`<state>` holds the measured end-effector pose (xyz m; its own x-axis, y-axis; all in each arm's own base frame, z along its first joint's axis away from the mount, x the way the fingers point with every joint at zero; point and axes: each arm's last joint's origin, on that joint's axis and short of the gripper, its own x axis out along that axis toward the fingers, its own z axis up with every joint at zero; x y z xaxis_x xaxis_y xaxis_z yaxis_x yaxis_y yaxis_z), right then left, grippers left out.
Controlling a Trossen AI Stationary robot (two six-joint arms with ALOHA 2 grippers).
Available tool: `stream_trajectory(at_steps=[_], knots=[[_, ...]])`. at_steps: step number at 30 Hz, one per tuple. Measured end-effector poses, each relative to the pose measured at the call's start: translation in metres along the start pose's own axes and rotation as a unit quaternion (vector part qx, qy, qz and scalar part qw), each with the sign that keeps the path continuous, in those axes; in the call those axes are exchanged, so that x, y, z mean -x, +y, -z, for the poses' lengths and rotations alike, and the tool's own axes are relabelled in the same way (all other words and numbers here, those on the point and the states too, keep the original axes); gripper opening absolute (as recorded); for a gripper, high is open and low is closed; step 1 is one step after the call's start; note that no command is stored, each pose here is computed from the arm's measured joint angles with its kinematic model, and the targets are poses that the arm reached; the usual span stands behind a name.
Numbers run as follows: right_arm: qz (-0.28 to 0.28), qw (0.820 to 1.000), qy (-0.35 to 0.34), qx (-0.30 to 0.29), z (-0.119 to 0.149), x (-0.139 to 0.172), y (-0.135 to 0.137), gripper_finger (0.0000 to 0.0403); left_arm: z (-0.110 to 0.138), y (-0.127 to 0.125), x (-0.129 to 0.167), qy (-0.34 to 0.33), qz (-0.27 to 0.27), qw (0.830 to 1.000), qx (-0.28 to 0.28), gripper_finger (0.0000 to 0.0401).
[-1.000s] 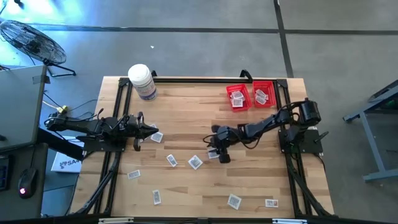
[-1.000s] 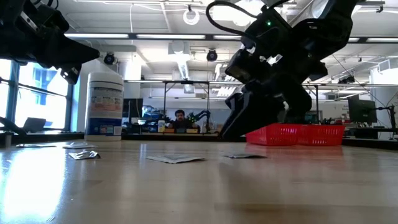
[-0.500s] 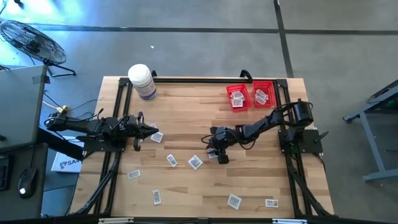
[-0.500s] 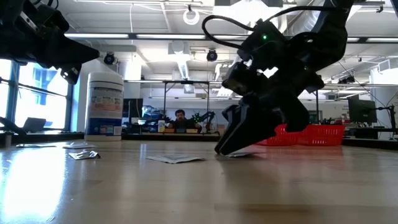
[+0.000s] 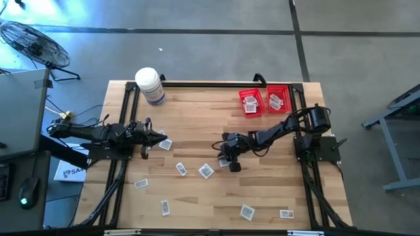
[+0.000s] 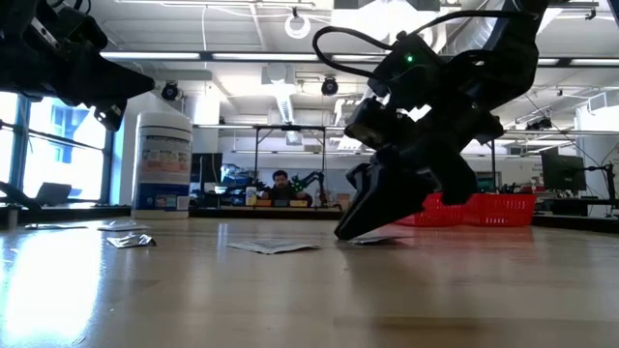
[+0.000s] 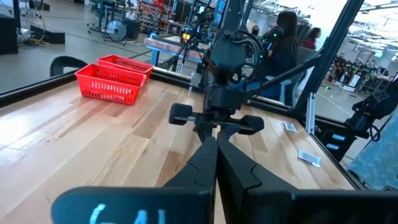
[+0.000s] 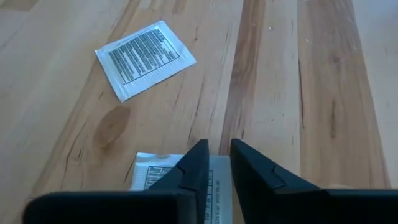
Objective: Pick & Place First Aid Supplies
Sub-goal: Put the towelette pack into the left red bin
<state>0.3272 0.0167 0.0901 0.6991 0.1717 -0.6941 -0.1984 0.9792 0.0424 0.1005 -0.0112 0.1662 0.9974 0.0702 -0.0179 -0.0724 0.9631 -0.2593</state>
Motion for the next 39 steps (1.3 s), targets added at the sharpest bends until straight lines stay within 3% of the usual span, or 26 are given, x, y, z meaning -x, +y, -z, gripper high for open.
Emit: stream_trajectory(at_steps=[9, 27, 39], knots=[[0.014, 1.000, -0.004, -0.016, 0.000, 0.000, -0.001, 0.0003, 0.000, 0.000, 0.000, 0.000, 0.000, 1.000, 0.000, 0.0001], [0.014, 0.997, -0.068, -0.019, -0.028, 0.028, 0.002, 0.0004, 0.000, 0.000, 0.000, 0.000, -0.001, 1.000, 0.000, 0.0001], [0.046, 0.998, -0.028, -0.025, -0.018, 0.026, 0.000, 0.0002, 0.000, 0.000, 0.000, -0.001, -0.001, 1.000, 0.000, 0.0001]])
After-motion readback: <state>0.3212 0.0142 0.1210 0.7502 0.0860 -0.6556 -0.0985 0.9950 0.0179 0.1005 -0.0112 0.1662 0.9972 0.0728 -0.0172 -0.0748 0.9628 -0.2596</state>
